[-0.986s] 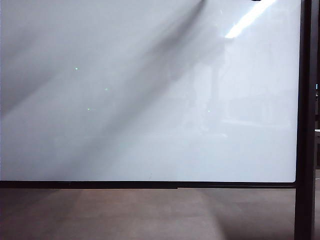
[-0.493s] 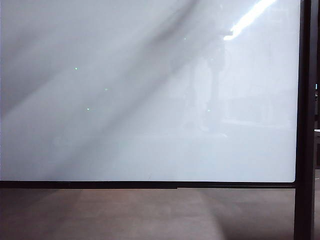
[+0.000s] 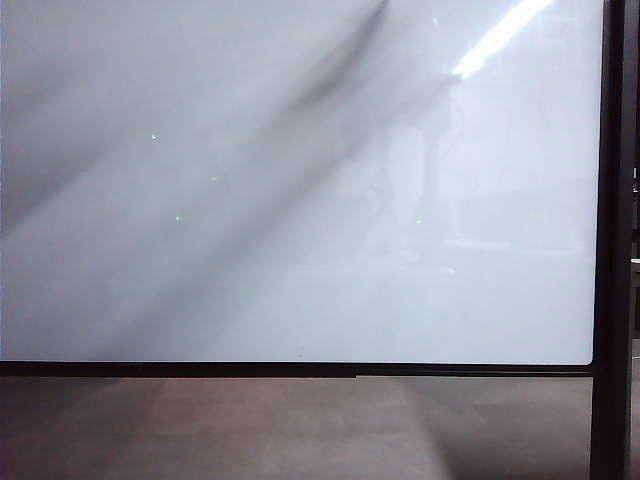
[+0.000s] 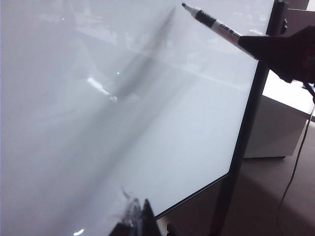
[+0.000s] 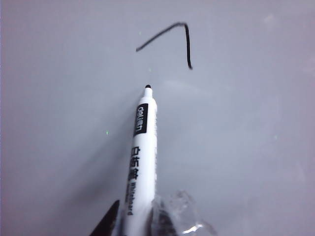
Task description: Reach to the right to find the marker pen, pick it up, and write the number 2 on the whiteboard.
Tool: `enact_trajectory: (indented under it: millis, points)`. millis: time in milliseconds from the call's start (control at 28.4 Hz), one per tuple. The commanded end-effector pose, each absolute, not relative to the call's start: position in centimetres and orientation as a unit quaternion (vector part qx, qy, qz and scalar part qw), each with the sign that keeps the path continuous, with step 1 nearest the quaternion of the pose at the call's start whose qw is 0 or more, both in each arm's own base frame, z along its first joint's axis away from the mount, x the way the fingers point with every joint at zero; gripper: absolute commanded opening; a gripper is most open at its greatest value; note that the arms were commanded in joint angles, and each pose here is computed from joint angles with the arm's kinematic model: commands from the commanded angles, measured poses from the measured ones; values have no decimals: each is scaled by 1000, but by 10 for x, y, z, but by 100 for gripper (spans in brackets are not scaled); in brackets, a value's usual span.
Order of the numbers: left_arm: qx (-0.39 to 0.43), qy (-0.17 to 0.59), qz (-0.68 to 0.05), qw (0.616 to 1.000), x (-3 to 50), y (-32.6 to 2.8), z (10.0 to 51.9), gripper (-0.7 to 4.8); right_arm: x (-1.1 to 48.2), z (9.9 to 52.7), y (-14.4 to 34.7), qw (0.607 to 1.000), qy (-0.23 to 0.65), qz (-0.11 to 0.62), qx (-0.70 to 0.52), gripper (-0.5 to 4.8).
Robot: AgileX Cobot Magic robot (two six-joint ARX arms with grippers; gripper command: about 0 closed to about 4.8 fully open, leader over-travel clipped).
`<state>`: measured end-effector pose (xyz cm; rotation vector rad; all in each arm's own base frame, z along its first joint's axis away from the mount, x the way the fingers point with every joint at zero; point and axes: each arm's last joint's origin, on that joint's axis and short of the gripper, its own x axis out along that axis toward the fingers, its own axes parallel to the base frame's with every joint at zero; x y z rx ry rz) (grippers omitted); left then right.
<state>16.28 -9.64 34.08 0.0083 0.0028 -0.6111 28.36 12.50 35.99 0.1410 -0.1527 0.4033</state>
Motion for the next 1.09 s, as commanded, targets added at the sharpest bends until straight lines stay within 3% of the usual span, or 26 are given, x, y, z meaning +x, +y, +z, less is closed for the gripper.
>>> enact_trajectory:
  millis: [35,564,1092]
  points:
    - [4,-10,-302,953,162,-96,345,-5,284,366,126,970,-107,204,77,44]
    - [4,-10,-302,953,162,-96,345,-5,291,360,130,965,-113,222,76,44]
    - [4,-10,-302,953,162,-96,345,-5,292,360,128,972,-114,192,80,44]
